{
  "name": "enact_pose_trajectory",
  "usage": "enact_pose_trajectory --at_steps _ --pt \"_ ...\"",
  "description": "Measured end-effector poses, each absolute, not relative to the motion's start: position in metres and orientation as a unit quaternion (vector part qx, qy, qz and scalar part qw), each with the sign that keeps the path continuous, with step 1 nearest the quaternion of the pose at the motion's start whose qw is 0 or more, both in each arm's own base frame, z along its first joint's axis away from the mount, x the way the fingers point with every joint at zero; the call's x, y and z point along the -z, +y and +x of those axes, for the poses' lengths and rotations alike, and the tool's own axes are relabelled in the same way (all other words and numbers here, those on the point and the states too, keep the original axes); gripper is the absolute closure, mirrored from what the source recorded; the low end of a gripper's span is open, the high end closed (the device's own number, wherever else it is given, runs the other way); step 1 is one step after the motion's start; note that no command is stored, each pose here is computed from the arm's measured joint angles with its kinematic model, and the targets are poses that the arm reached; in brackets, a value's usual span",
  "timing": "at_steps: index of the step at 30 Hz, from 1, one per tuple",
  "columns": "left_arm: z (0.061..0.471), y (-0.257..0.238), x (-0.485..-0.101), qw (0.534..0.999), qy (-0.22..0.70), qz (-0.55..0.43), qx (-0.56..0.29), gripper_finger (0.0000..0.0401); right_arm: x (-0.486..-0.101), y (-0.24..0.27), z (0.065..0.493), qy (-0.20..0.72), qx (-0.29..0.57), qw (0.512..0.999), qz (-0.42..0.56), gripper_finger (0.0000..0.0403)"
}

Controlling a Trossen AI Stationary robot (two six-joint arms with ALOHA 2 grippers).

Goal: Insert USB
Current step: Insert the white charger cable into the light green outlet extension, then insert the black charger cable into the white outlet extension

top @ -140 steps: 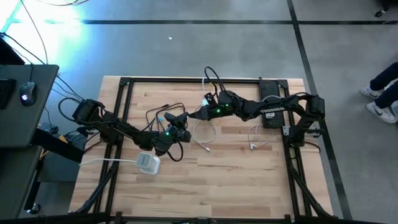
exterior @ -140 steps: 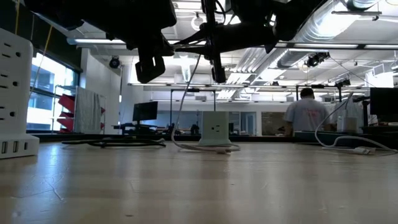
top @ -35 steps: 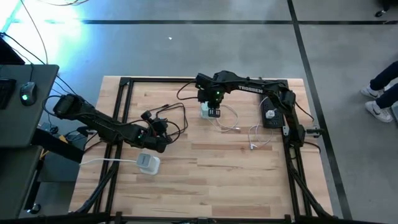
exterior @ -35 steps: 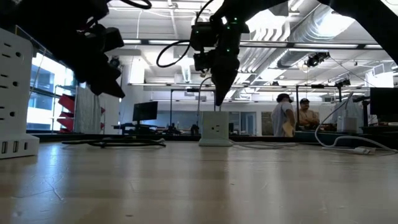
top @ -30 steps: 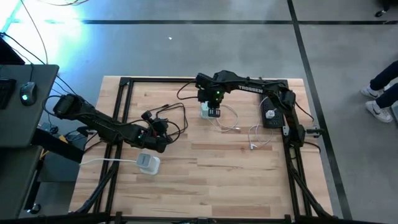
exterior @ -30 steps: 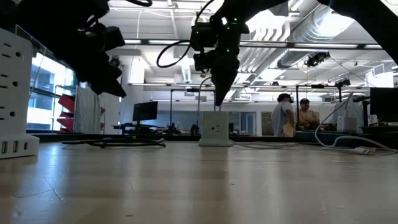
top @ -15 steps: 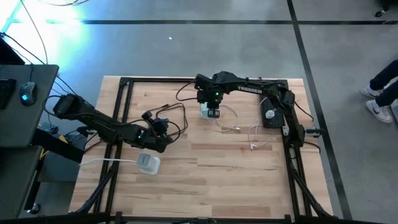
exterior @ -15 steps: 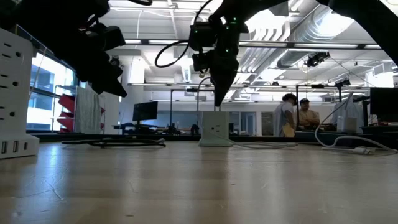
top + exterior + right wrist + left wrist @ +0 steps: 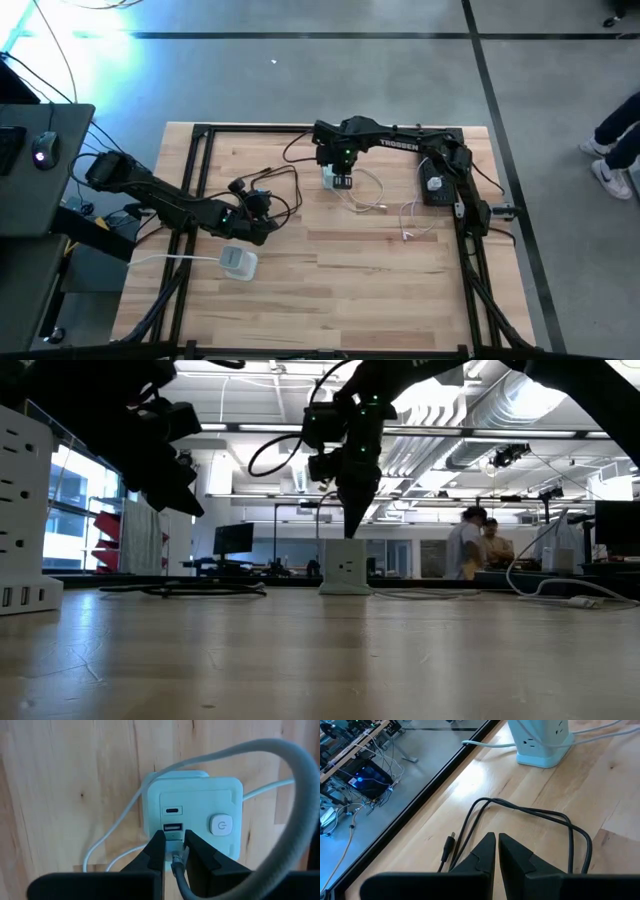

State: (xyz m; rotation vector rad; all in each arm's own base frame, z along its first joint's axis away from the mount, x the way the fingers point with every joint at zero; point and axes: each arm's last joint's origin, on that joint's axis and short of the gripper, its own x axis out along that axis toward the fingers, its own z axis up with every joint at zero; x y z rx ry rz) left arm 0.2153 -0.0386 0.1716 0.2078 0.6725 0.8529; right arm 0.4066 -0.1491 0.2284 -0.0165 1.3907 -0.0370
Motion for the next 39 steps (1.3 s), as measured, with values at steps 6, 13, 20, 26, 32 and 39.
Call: enact_pose_trajectory --at_steps 6,13,20,26,32,39 --pt "0.215 -0.039 -0.172 0.851 0.32 0.098 -0.405 0.04 -0.219 -0.15 0.411 0.646 0.014 0.764 -0.008 0.0354" --pt "0.215 -0.042 -0.172 0.853 0.321 0.106 -0.397 0.04 -0.225 -0.15 0.415 0.636 0.005 0.771 -0.027 0.0288" --pt "0.215 -0.043 -0.172 0.854 0.32 0.108 -0.395 0.04 -0.25 -0.15 0.421 0.608 0.002 0.793 -0.035 0.0234" --pt "0.215 -0.043 -0.172 0.855 0.321 0.107 -0.393 0.04 -0.262 -0.147 0.419 0.608 -0.027 0.793 -0.037 0.0195" --pt "0.215 -0.043 -0.172 0.856 0.322 0.105 -0.391 0.04 -0.273 -0.145 0.415 0.603 -0.029 0.796 -0.047 0.0183" --pt "0.215 -0.044 -0.171 0.857 0.326 0.103 -0.386 0.04 -0.314 -0.142 0.401 0.559 0.008 0.825 -0.087 0.0183"
